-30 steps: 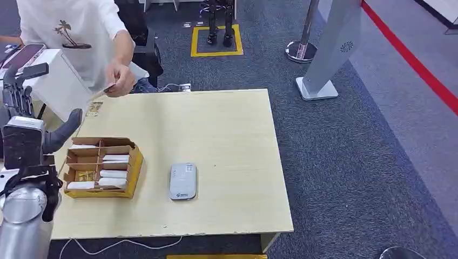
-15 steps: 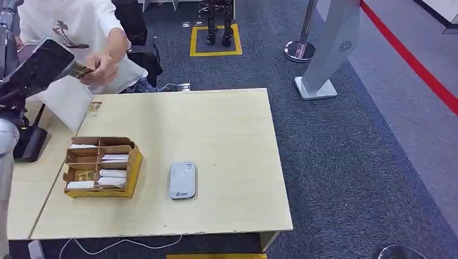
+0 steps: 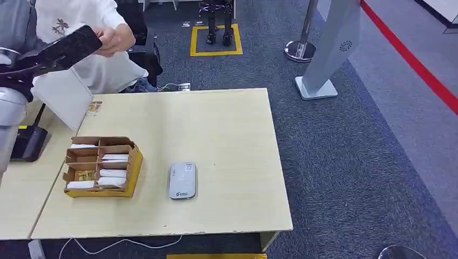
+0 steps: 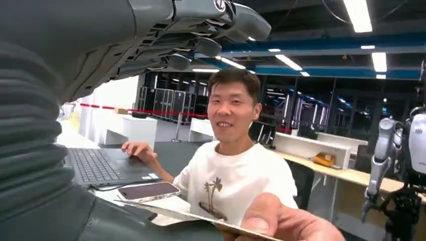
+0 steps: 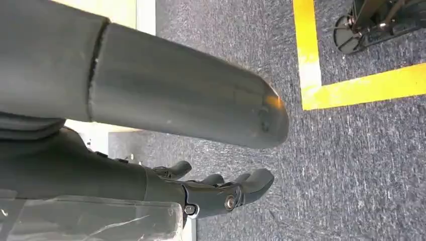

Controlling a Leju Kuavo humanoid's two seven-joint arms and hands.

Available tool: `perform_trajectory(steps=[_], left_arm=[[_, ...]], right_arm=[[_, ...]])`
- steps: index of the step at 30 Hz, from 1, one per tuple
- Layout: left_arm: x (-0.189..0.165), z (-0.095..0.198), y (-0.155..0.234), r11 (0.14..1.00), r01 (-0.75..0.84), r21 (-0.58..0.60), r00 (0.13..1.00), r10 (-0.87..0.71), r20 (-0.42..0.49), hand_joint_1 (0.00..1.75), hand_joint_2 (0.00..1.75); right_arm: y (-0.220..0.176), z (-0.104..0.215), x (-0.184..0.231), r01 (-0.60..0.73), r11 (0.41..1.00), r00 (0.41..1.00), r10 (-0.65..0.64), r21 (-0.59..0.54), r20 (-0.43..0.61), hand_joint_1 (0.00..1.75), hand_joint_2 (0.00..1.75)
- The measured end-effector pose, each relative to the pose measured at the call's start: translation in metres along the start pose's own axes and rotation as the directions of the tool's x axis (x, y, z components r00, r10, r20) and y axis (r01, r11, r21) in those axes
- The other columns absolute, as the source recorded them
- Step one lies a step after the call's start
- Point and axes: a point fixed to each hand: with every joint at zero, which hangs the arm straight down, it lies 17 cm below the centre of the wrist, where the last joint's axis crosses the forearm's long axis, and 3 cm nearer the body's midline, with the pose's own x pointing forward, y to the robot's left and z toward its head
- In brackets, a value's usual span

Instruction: Pass the card to the sensor for recognition and then transmit it.

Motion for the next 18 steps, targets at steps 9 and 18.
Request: perform_trajectory(steps=[9,18], left_arm=[[0.007,0.000,-0.018,0.998,-0.010,-0.054,1.000,0.011,0.022,0.00,1.75],[0.011,0.004,-0.036,0.995,-0.016,-0.095,0.999,0.020,0.035,1.69,1.75]], right_arm=[[0.000,0.000,-0.001,0.002,1.000,1.000,-0.002,-0.001,-0.004,0.00,0.00],[0.000,0.000,-0.001,0.003,1.000,1.000,-0.003,-0.001,-0.004,0.00,0.00]])
